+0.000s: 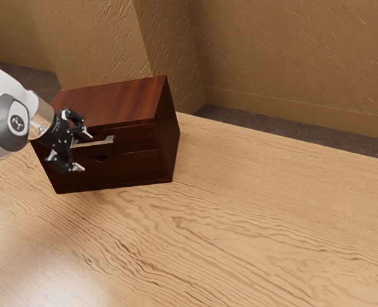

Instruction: Pull the drawer handle with one arm to open the drawer

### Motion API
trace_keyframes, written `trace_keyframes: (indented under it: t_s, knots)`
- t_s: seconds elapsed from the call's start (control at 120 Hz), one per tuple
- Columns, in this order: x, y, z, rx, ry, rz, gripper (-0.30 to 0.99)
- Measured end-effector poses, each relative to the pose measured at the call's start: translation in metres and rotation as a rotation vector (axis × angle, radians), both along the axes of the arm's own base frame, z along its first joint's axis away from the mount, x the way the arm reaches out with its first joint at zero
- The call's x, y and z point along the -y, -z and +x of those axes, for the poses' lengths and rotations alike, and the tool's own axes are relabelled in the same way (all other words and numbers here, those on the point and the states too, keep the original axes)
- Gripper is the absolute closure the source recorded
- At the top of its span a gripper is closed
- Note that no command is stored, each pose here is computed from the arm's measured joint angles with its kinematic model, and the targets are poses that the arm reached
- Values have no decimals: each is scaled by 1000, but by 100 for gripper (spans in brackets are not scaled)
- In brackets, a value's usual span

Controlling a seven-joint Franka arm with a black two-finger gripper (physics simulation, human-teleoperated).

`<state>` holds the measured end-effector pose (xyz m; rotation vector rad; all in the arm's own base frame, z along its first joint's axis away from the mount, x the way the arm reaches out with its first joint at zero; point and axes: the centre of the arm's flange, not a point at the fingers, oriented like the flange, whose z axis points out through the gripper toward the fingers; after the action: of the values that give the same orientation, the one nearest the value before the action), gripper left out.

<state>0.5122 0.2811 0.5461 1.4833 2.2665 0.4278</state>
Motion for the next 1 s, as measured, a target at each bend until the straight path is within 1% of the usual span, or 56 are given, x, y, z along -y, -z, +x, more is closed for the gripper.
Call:
trace_keyframes:
  t_s: [0.408, 0.758, 0.875, 1.0]
  knots:
    - [-5, 3, 5, -2, -1, -5, 3]
    - [-11, 16, 7, -18, -6, -18, 3]
    - [-11, 16, 7, -17, -8, -19, 8]
    - [-11, 15, 7, -14, -8, -18, 18]
